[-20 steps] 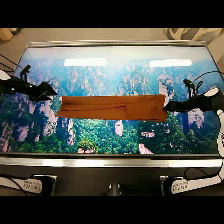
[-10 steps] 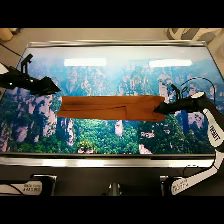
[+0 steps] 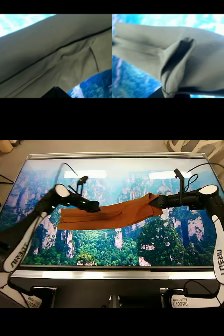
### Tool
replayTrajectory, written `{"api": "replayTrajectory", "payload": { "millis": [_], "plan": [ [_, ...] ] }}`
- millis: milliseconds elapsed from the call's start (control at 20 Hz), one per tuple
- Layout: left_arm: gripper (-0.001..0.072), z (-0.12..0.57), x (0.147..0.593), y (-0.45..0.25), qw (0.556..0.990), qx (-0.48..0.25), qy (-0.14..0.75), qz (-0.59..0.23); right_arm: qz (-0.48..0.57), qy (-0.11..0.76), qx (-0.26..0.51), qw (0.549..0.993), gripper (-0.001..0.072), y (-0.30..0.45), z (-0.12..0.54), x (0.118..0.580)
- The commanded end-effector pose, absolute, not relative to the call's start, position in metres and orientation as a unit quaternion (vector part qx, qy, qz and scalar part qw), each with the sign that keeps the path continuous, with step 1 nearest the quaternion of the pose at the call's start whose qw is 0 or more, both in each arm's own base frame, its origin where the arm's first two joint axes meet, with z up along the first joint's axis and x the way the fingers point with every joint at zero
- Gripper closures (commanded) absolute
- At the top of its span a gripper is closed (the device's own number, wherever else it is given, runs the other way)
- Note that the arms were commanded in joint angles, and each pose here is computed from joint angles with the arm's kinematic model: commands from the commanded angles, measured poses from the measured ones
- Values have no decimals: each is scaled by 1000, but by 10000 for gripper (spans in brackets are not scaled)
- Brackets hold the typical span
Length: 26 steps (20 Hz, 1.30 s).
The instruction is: Fold the shirts.
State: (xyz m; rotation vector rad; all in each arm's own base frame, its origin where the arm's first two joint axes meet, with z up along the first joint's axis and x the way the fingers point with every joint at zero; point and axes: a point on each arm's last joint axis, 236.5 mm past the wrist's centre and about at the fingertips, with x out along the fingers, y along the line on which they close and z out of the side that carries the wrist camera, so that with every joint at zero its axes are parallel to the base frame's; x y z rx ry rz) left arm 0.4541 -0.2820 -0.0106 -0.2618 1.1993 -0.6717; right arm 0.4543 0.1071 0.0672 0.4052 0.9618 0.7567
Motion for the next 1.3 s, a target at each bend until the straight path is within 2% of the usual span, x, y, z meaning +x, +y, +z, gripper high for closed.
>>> {"api": "replayTrajectory", "payload": {
  "millis": [0,100,200,350,500,650,800,950,1100,1150,1200,1250],
  "plan": [
    [683,-38,448,-357,731,-209,561,-329,386,422,165,804,691,130,127,424],
    [683,-36,442,-392,693,-277,566,-351,393,406,156,810,690,137,154,410],
    [683,-41,430,-419,665,-307,576,-362,393,388,148,821,690,139,177,400],
    [683,-54,409,-446,646,-310,591,-371,389,379,152,826,690,142,190,395],
    [686,-50,417,-422,644,-305,597,-370,386,364,149,834,690,149,193,402],
    [687,-4,477,-330,730,-263,543,-321,402,380,143,821,690,173,174,407],
    [686,85,519,-204,822,-235,459,-243,431,377,160,804,690,229,147,425],
    [686,173,513,-114,873,-232,382,-195,480,372,198,769,690,318,113,434],
    [685,231,485,-78,898,-218,335,-183,508,407,223,726,687,397,60,430],
    [685,243,476,-77,903,-206,326,-188,508,416,236,716,593,415,44,432],
    [685,249,468,-77,905,-198,324,-189,505,420,261,708,227,428,32,437],
    [685,252,462,-78,905,-193,326,-192,502,419,278,704,21,434,27,442]
  ]
}}
